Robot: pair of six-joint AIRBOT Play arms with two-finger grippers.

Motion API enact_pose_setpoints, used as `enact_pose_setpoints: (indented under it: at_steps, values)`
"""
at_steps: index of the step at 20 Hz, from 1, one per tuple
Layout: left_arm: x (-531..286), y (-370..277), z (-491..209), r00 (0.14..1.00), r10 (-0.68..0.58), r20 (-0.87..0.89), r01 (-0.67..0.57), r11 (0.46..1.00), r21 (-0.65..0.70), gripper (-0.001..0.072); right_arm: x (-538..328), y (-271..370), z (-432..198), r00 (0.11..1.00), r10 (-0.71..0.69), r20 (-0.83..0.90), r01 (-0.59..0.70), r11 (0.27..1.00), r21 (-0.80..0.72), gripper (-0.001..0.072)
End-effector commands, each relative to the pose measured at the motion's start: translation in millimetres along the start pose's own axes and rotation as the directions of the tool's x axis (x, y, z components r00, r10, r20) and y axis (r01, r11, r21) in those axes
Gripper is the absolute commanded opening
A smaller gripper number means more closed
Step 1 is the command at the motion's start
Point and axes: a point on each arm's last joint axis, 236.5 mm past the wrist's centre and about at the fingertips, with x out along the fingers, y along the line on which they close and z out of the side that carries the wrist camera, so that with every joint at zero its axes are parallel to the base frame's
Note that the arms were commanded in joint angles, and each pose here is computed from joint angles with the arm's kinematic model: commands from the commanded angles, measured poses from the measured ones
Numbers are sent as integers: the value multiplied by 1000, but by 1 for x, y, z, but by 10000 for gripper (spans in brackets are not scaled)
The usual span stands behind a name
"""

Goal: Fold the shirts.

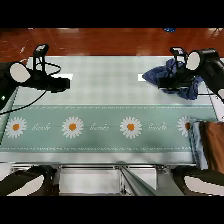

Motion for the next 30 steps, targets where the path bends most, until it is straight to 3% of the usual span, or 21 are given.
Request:
enact_pose_setpoints:
  at_steps: [1, 14, 18, 19, 21, 23, 26, 27, 28, 30]
  values:
    - [0, 0, 0, 1000, 1, -1, -1, 1000, -1, 16, 0, 1, 0, 1000, 1, -1, -1, 1000, -1, 28]
    - [1, 0, 7, 1000, -1, 26, 1, 1000, -1, 16, 0, 1, 0, 1000, 1, 0, -1, 1000, -1, 28]
    - [8, 1, 30, 993, -4, 119, 4, 1000, -5, 16, -3, -2, 37, 988, -11, 156, 14, 1000, -17, 30]
    - [10, 1, 38, 989, -5, 149, 6, 1000, -6, 16, -5, -8, 50, 977, -34, 211, 40, 999, -27, 68]
    - [10, 1, 52, 979, -6, 205, 7, 1000, -5, 17, -13, -29, 73, 943, -125, 310, 144, 989, -40, 416]
    - [9, 8, 67, 964, 15, 265, -19, 1000, 12, 23, -27, -65, 94, 883, -255, 394, 273, 962, 11, 410]
    - [1, 26, 99, 919, 45, 392, -47, 999, -5, 25, -33, -110, 107, 846, -312, 432, 287, 950, 124, 410]
    - [-1, 34, 106, 907, 56, 416, -53, 998, -18, 45, -28, -127, 106, 847, -327, 419, 287, 945, 156, 410]
    - [-1, 42, 109, 903, 68, 424, -60, 998, -32, 124, -19, -143, 103, 857, -335, 391, 280, 940, 193, 410]
    - [6, 55, 108, 906, 91, 412, -77, 996, -49, 445, 5, -163, 96, 887, -315, 337, 237, 938, 253, 410]
